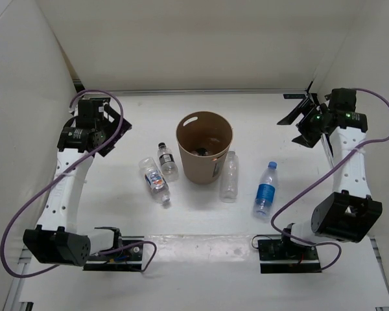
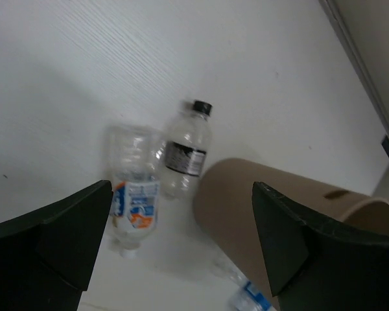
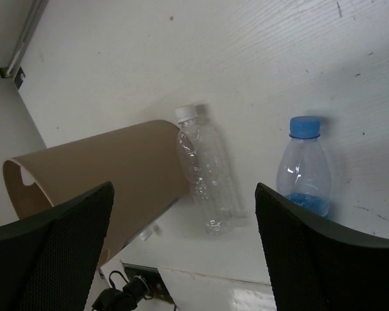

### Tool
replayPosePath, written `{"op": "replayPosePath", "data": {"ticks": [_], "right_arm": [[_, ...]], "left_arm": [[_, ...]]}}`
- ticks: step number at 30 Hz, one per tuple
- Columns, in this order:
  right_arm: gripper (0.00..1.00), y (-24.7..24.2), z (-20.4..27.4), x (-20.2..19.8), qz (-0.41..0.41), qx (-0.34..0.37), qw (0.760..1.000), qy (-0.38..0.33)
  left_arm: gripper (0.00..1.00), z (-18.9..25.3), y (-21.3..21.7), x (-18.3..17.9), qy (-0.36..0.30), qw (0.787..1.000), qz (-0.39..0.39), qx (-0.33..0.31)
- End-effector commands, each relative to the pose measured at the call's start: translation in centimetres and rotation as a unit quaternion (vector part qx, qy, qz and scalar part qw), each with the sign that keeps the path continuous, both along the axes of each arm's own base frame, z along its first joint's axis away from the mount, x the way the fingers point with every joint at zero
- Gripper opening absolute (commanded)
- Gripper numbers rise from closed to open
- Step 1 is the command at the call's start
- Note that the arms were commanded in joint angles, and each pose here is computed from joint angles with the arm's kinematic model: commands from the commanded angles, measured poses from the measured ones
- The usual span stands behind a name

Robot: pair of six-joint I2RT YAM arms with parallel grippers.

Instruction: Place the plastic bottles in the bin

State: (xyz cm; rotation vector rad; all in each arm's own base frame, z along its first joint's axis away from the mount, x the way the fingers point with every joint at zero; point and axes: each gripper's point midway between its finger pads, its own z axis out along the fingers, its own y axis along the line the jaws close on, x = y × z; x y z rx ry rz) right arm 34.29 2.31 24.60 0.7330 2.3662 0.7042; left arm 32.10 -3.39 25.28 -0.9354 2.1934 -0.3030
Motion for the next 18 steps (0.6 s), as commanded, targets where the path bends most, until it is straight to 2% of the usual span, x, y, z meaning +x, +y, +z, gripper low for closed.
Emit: {"op": "replayPosePath", "data": {"ticks": [1,3,5,6,9,12,14,15,17,18], "right_arm": [[0.90,-0.7,-0.6,-1.5,-0.019,-0.030,0.997,0.070],[0.90,-0.8,-1.5,-0.9,-0.012,-0.004,0.995,0.097],[0.90,-0.5,-1.1,-1.3,0.000,-0.023,0.995,0.094],[0.90,-0.9,-0.8,-1.7,-0.008,-0.058,0.995,0.085],[0.90,-0.5,1.4,-2.2,0.002,-0.090,0.996,0.025],[0.90,-1.6,3.1,-3.5,-0.043,-0.115,0.992,-0.012],[0.90,-1.6,4.5,-3.5,-0.038,-0.123,0.991,-0.038],[0.90,-2.9,6.8,-3.1,-0.051,-0.197,0.977,-0.067],[0.90,0.3,8.7,-4.3,0.013,-0.279,0.957,-0.084],[0.90,-2.1,9.8,-3.2,-0.035,-0.361,0.926,-0.107]], "left_arm": [[1.00,3.4,-4.6,-2.5,0.002,0.995,-0.019,-0.097],[1.00,4.4,-5.6,-2.7,-0.016,0.995,-0.039,-0.094],[1.00,7.1,-6.6,-3.8,-0.061,0.991,-0.085,-0.081],[1.00,7.4,-6.5,-4.5,-0.065,0.991,-0.100,-0.060],[1.00,9.9,-6.1,-8.0,-0.115,0.984,-0.138,-0.023],[1.00,9.3,-5.7,-10.8,-0.140,0.977,-0.160,-0.014],[1.00,7.4,-5.3,-11.1,-0.136,0.979,-0.154,-0.008],[1.00,7.2,-4.6,-11.8,-0.145,0.978,-0.152,0.005],[1.00,6.7,-4.1,-12.1,-0.139,0.977,-0.159,0.029],[1.00,6.6,-3.5,-12.5,-0.132,0.973,-0.180,0.063]]}}
